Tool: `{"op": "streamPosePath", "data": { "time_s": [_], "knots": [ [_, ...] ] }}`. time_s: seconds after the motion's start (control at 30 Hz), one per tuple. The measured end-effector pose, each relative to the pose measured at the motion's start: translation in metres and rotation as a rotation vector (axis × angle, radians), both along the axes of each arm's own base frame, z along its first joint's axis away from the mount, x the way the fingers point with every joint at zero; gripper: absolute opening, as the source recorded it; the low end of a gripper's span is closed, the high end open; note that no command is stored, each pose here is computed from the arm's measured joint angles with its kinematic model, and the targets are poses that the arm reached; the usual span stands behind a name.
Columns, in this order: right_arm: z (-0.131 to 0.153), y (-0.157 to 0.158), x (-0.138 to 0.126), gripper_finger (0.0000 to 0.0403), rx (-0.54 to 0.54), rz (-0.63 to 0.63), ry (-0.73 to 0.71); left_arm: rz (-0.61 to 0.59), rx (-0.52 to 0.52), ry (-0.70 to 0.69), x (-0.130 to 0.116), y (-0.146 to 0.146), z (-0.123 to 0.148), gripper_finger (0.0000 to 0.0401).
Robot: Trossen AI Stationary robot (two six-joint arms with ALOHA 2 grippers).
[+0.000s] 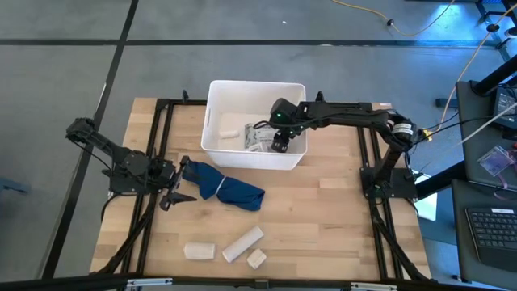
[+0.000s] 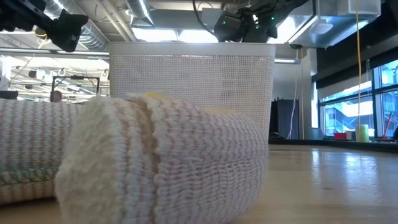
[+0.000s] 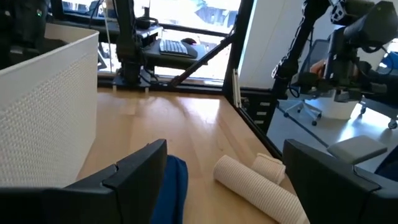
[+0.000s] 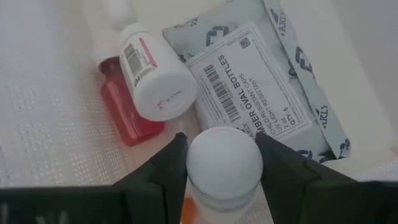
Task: Pick & place medical supplies in basket/bin
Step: Put the white medicine bottle into the white bin, then put the left light brown bandage into the white bin
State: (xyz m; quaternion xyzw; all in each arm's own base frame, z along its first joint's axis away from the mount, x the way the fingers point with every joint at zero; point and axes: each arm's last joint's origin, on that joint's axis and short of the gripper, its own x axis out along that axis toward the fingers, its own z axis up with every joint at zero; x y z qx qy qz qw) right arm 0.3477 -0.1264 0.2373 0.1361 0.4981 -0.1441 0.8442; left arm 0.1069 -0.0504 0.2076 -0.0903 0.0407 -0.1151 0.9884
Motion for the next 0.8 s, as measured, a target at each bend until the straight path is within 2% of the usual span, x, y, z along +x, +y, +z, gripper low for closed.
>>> {"op": "streamPosePath", "data": {
  "time_s": [0.3, 0.37, 0.57, 0.8],
  "knots": [
    [0.0, 0.0, 0.0, 0.0164, 0.004, -0.001, 0.002, 0.0, -0.003, -0.001, 0.0, 0.0, 0.0, 0.0311],
    [0.0, 0.001, 0.0, 0.017, 0.037, 0.021, -0.009, 0.0, -0.003, -0.002, 0.0, 0.0, 0.0, 0.0311],
    [0.0, 0.006, 0.001, 0.0199, 0.168, 0.097, -0.058, 0.003, -0.048, 0.009, 0.0, 0.0, 0.0, 0.0311],
    [0.0, 0.011, 0.003, 0.0248, 0.145, 0.109, -0.05, 0.004, -0.065, 0.013, 0.0, 0.0, 0.0, 0.0311]
  ]
}}
